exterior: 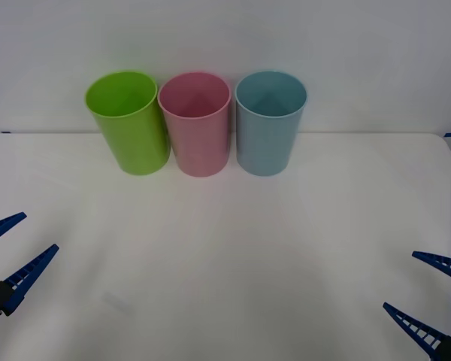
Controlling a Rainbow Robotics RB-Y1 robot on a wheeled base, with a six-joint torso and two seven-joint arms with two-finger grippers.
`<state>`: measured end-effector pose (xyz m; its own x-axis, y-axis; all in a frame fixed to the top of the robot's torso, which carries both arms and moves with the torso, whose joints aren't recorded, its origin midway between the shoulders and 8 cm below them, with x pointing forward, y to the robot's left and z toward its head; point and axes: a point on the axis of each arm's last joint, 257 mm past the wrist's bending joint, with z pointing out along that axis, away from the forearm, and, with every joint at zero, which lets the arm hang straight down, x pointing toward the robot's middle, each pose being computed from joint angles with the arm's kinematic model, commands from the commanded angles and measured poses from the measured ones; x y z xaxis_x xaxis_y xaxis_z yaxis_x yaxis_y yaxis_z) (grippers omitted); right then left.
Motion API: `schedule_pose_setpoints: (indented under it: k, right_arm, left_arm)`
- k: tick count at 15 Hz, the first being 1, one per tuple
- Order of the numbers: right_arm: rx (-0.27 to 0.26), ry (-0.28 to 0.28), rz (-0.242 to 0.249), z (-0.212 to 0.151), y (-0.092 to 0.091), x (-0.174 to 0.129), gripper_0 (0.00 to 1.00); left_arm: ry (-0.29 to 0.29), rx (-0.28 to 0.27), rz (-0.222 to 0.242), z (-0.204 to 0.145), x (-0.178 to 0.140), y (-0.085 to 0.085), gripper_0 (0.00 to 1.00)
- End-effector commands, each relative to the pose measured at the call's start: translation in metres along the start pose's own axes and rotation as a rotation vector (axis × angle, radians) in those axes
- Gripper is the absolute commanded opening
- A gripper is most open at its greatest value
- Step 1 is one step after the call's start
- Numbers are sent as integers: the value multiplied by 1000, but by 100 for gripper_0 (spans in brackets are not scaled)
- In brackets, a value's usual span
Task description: Grasp the object on the table and drop it into the matching bin: aluminum can to the light blue bin, PET bottle to the pink bin.
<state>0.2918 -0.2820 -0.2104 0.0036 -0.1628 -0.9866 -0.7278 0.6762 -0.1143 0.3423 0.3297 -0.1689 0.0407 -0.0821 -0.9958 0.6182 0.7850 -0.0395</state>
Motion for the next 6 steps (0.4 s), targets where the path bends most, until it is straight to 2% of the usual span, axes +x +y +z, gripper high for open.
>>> schedule_pose_setpoints:
  k: [1,6]
  right_arm:
    - [18,-11,5,10,-5,-1,100]
    - [17,-9,8,11,-4,0,100]
  left_arm:
    - [0,0,0,0,0,0,100]
    - [0,0,0,0,0,0,100]
